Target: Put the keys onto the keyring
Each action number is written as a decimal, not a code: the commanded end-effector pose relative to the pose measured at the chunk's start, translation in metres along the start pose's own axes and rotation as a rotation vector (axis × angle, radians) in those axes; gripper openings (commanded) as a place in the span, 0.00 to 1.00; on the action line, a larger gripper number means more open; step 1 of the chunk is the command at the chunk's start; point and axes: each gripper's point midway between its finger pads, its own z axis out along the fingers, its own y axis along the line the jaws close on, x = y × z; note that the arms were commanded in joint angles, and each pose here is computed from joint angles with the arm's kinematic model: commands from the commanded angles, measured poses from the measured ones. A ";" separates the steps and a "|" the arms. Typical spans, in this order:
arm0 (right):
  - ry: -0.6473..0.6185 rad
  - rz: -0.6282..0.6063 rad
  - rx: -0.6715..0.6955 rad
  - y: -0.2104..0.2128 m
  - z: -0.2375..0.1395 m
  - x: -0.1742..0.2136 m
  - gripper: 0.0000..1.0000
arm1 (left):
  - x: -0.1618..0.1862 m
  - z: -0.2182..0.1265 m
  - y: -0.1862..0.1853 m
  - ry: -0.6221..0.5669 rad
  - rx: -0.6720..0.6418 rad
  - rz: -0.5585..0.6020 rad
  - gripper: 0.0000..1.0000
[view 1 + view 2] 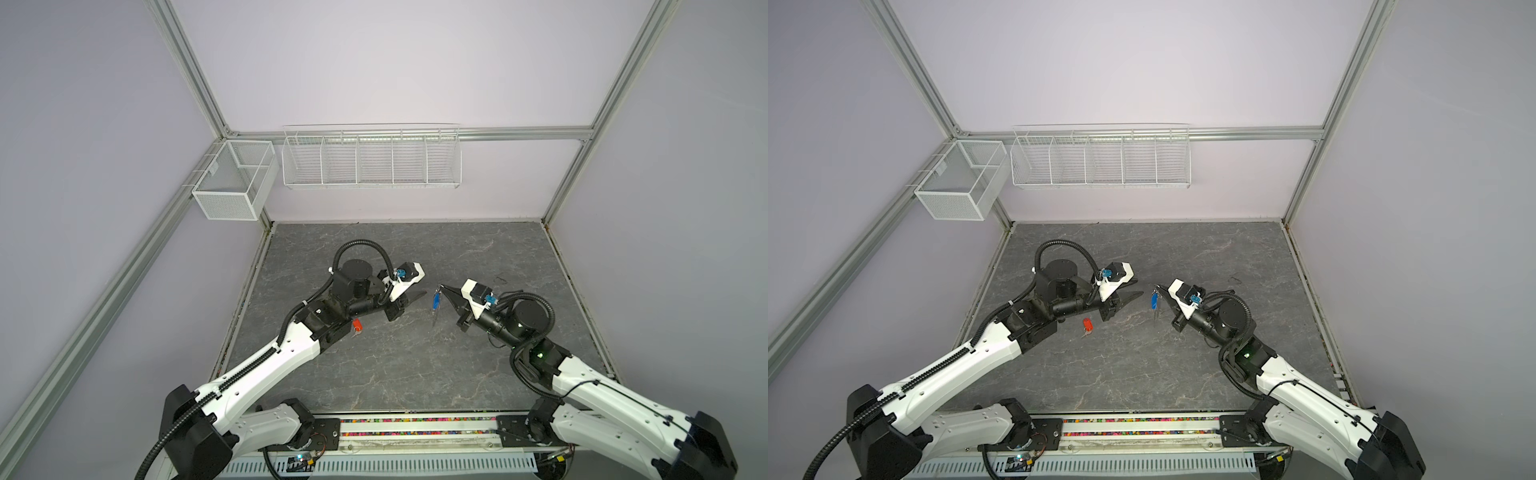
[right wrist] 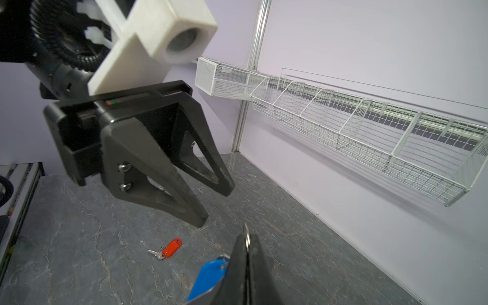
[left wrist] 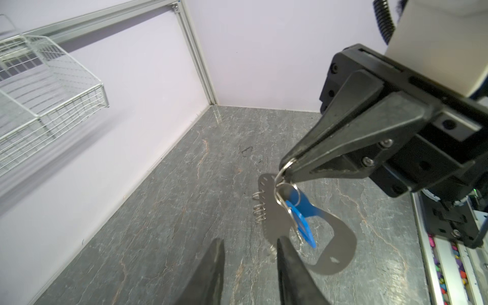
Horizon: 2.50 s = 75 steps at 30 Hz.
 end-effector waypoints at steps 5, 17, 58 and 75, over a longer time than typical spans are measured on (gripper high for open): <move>-0.058 -0.001 -0.091 0.013 -0.002 -0.010 0.07 | -0.011 0.005 -0.021 -0.026 0.196 0.065 0.33; -0.065 0.010 -0.173 0.025 -0.002 -0.012 0.07 | -0.013 0.005 -0.028 -0.036 0.253 0.085 0.26; 0.118 -0.151 -0.111 0.012 -0.007 -0.007 0.36 | 0.016 -0.019 -0.022 0.445 0.252 0.068 0.00; 0.175 -0.260 -0.037 0.019 0.005 -0.001 0.30 | 0.005 -0.011 -0.032 0.629 0.271 0.039 0.00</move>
